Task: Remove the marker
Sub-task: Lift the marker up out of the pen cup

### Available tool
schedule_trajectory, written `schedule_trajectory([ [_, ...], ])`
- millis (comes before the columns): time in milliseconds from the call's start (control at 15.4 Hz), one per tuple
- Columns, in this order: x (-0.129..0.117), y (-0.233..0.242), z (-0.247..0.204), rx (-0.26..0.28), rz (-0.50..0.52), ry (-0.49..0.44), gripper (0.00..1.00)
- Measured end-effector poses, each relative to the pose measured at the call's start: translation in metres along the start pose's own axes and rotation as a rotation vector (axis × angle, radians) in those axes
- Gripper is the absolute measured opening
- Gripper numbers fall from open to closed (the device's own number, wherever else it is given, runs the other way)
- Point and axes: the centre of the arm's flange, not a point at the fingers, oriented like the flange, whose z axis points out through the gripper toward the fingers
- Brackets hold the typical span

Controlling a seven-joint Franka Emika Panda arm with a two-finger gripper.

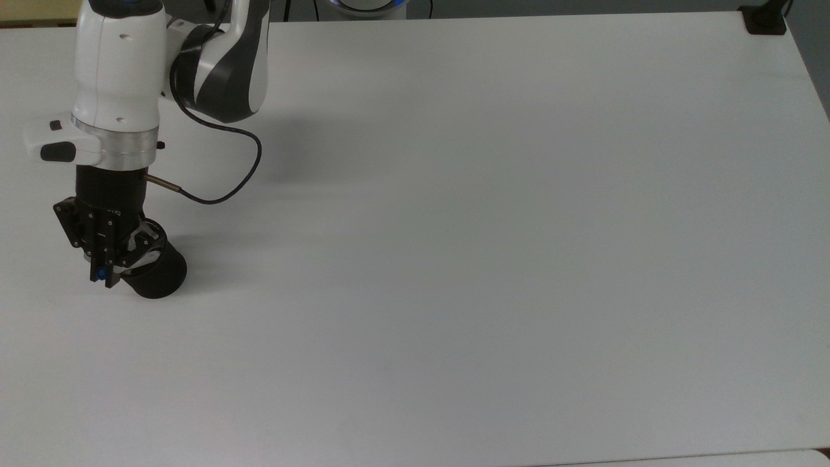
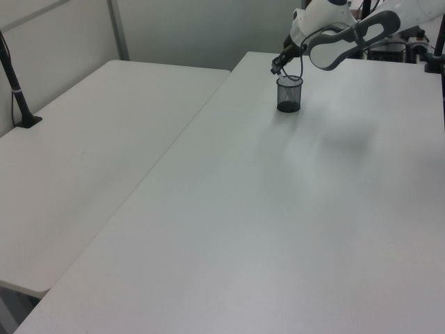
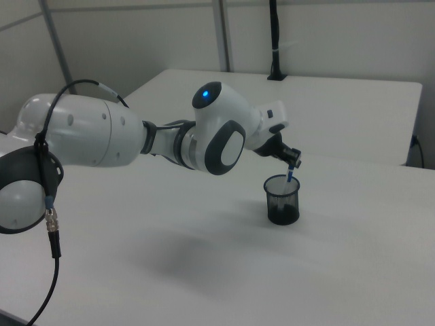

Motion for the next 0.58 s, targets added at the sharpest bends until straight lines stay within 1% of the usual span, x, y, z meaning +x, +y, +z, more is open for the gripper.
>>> schedule_trajectory([
  [259, 0.024, 0.003, -0.034, 0.000, 0.016, 0.050, 0.18],
  [454, 0.039, 0.001, -0.068, 0.001, 0.022, 0.007, 0.18],
  [584, 0.046, -0.011, -0.088, 0.017, 0.016, -0.018, 0.18],
])
